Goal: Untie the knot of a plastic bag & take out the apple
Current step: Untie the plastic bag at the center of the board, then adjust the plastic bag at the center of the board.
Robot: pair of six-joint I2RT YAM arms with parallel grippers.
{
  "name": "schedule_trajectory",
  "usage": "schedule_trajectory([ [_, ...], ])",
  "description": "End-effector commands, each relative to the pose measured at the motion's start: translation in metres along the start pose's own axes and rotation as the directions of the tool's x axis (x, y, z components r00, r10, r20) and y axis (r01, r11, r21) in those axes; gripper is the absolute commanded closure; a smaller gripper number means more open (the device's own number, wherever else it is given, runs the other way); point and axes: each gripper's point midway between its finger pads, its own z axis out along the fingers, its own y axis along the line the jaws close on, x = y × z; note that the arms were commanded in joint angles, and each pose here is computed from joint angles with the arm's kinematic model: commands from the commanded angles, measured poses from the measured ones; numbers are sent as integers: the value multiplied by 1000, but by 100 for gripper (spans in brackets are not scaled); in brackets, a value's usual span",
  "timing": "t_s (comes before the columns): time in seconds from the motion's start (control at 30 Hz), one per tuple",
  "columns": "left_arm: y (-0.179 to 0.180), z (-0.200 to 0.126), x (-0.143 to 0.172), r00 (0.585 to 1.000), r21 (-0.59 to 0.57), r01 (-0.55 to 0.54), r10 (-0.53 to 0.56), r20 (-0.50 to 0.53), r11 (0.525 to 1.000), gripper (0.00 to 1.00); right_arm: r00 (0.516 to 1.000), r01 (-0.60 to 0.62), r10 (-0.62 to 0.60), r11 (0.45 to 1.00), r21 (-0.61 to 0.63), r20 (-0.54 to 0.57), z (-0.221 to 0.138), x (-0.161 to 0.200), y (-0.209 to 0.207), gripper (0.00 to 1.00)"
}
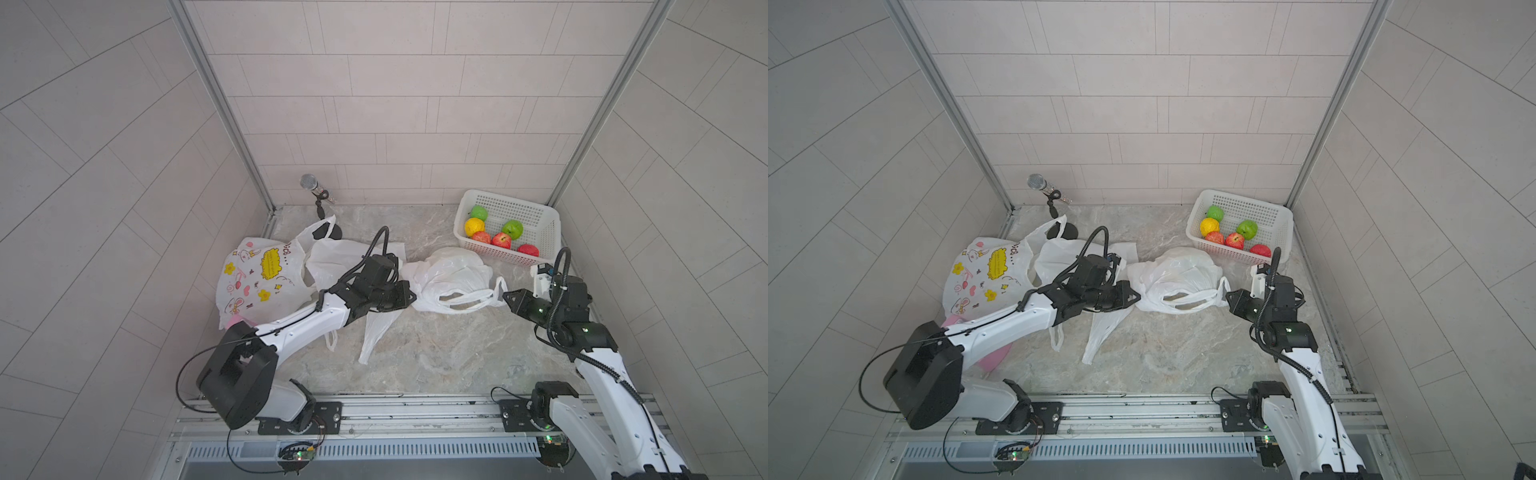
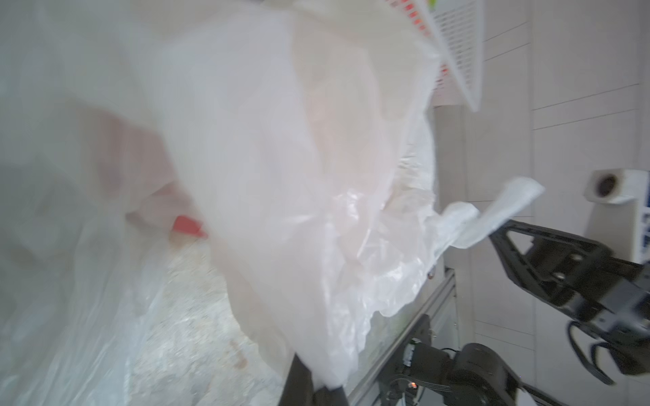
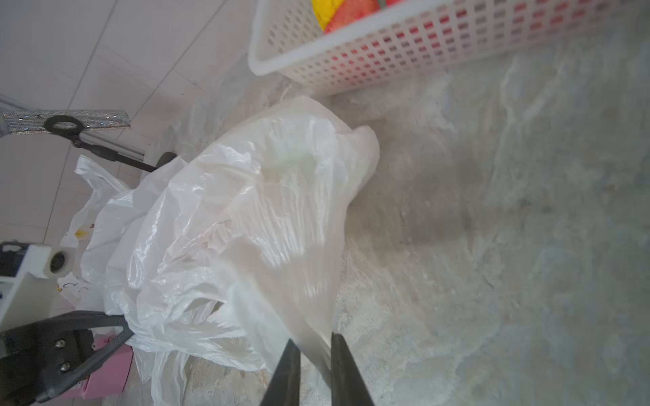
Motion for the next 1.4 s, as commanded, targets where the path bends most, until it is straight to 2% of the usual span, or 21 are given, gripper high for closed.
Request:
schedule_trajectory([
  [0.0, -9, 0, -2, 998, 39, -26, 24, 65, 999, 100, 1000, -25, 25, 999, 39, 0, -12, 8, -4, 56],
  [0.07, 3, 2, 8, 998, 27, -12, 11, 58, 1000, 100, 1000, -13, 13, 999, 48, 13, -19, 2, -1, 48],
  [0.2, 14, 1, 18, 998, 22, 0, -1, 56, 1000, 100, 1000, -19, 19, 1000, 15, 18, -20, -10, 12, 42],
  [0.27, 16, 3, 22, 999, 19, -5, 4, 39, 1000, 100, 999, -35, 35, 999, -28, 3, -12, -13, 19, 39],
  [0.33, 15, 4, 24, 1000, 24, -10, 9, 26, 1000, 100, 999, -29, 28, 997, -71, -15, 0, -15, 26, 32],
  [0.43, 17, 6, 29, 1000, 25, -10, 10, 0, 1000, 100, 998, 58, -58, 998, -30, -14, 20, -22, 29, 26],
  [0.57, 23, 6, 40, 999, 17, -5, 5, -35, 1000, 100, 986, 145, -144, 989, 15, -82, 58, -31, 32, 21],
  [0.73, 47, 3, 54, 999, -63, -5, 2, -48, 998, 100, 964, 220, -216, 975, 11, -154, 96, -46, 52, 19],
  [0.87, 63, 9, 67, 998, -88, 2, -8, -66, 996, 100, 937, 292, -288, 956, -13, -199, 123, -31, 73, 19],
  [0.93, 66, 12, 70, 997, -91, 9, -16, -79, 996, 100, 926, 306, -294, 952, 14, -238, 135, -19, 69, 23],
  [0.97, 64, 12, 70, 997, -83, 9, -16, -80, 997, 97, 923, 299, -278, 953, 41, -265, 139, -13, 61, 29],
  [1.0, 61, 12, 68, 997, -73, 9, -15, -78, 997, 90, 923, 291, -265, 955, 57, -281, 141, -8, 55, 36],
  [1.03, 58, 10, 66, 997, -64, 8, -12, -72, 998, 79, 921, 286, -253, 955, 73, -296, 142, -2, 47, 42],
  [1.13, 44, 0, 59, 998, -36, -12, 11, -54, 999, 51, 919, 295, -247, 948, 120, -307, 136, 10, 28, 78],
  [1.17, 39, -4, 55, 999, -30, -27, 26, -43, 999, 47, 919, 302, -251, 944, 133, -303, 131, 11, 24, 90],
  [1.2, 35, -9, 51, 999, -27, -36, 35, -32, 999, 43, 919, 309, -256, 940, 144, -302, 126, 12, 19, 96],
  [1.23, 30, -14, 48, 999, -29, -49, 48, -23, 998, 40, 920, 310, -257, 939, 151, -295, 120, 11, 16, 100],
  [1.37, 15, -34, 29, 995, -56, -95, 97, 37, 994, 28, 929, 309, -273, 943, 120, -250, 88, 5, 18, 100],
])
